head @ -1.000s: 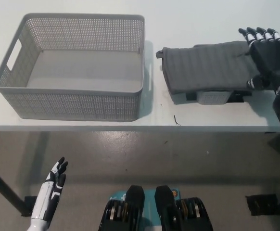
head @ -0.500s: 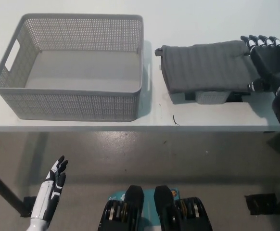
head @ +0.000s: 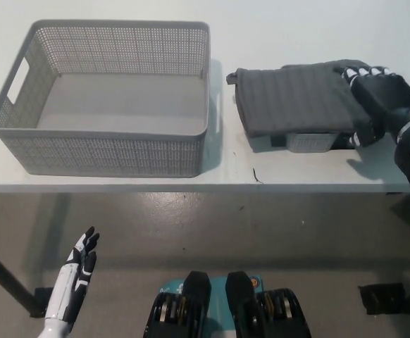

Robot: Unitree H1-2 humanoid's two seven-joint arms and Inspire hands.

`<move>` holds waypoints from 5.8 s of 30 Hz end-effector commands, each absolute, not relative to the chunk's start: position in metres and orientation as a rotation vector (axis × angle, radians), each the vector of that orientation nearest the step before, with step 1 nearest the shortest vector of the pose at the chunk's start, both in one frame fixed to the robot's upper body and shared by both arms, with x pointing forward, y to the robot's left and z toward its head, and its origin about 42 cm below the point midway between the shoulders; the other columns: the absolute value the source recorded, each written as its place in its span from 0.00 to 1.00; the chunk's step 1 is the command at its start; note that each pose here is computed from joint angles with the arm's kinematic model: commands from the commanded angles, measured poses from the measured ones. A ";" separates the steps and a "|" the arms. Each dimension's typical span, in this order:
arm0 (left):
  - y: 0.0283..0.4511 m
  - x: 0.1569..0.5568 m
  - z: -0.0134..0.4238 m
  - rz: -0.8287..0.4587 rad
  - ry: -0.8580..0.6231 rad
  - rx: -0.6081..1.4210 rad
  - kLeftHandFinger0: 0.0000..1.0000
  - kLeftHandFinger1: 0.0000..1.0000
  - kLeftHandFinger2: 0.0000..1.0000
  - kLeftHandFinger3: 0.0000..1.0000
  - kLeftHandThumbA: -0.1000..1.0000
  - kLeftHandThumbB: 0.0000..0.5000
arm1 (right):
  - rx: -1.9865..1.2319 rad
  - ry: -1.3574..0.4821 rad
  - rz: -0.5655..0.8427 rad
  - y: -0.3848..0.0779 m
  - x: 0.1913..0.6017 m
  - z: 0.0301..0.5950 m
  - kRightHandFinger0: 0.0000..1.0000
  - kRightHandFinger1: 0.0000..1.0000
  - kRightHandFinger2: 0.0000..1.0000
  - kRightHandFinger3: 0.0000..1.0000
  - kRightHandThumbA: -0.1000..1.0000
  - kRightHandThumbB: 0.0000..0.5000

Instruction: Usethe right hand to pick up a oven gloves on top of a leveled container and place it into another larger container on the left side

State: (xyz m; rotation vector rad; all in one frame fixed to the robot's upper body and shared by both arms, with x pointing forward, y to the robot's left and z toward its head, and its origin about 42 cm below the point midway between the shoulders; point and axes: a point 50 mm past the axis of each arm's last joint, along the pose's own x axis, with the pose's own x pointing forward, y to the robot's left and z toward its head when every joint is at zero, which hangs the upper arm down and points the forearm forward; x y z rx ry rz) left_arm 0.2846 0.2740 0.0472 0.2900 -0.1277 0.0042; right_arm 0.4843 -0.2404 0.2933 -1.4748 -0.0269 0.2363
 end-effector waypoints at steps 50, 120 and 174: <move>0.279 0.287 0.056 -0.012 -0.187 0.324 1.00 1.00 1.00 1.00 1.00 1.00 | -1.034 -0.954 -0.387 -0.213 0.536 0.334 0.00 0.19 0.65 0.65 0.00 0.26; 0.276 0.297 0.063 -0.092 -0.191 0.355 1.00 1.00 1.00 1.00 1.00 1.00 | -1.336 -0.914 0.191 0.078 0.527 0.419 0.78 1.00 1.00 1.00 0.70 0.81; 0.272 0.312 0.066 -0.093 -0.201 0.345 1.00 1.00 1.00 1.00 1.00 1.00 | -0.211 -1.571 0.039 -0.246 0.224 0.465 1.00 1.00 1.00 1.00 1.00 0.70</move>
